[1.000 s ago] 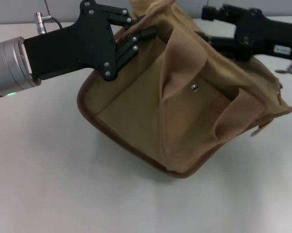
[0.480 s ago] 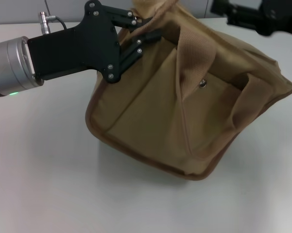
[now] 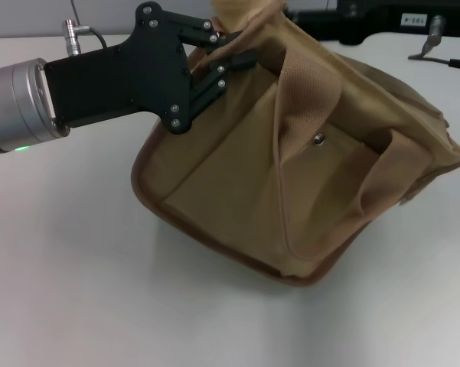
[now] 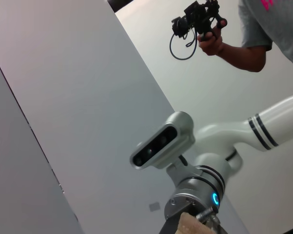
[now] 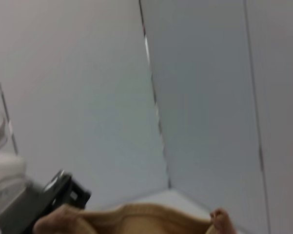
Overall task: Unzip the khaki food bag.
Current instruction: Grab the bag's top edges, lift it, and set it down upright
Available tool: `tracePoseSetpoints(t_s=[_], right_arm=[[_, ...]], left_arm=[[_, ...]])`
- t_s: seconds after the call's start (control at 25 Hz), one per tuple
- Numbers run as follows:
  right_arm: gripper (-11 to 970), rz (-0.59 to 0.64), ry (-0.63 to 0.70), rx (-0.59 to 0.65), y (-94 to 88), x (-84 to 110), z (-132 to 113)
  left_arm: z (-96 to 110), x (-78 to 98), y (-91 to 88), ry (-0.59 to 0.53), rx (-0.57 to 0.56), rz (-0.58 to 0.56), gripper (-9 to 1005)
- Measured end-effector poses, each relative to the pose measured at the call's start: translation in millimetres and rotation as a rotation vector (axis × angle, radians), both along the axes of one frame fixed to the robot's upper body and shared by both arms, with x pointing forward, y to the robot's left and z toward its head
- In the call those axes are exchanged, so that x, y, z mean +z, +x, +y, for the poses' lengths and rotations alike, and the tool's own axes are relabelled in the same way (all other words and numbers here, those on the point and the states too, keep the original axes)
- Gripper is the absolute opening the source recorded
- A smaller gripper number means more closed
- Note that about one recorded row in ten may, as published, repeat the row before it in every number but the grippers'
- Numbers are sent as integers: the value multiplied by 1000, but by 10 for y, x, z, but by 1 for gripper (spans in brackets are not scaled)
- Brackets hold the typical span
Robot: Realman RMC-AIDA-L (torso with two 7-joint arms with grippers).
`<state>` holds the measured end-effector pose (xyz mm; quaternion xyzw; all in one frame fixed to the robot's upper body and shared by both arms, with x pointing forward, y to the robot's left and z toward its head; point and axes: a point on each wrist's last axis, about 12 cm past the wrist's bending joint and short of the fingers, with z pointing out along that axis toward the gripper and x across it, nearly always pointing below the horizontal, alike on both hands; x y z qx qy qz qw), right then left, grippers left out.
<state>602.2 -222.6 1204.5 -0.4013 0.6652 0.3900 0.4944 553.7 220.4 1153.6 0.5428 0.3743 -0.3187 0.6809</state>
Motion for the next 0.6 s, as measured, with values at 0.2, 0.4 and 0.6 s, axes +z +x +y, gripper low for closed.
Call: tracePoseSetpoints(t_s=[0.2, 0.4, 0.6], right_arm=[[844, 89, -133, 40, -93, 106, 7], [844, 167, -238, 80, -204, 197, -79], [843, 203, -239, 61, -321, 222, -272]], left_arm=[[12, 5, 5, 3, 1, -2, 85], [6, 24, 19, 5, -3, -9, 85], [-4, 30, 25, 3, -3, -11, 86]])
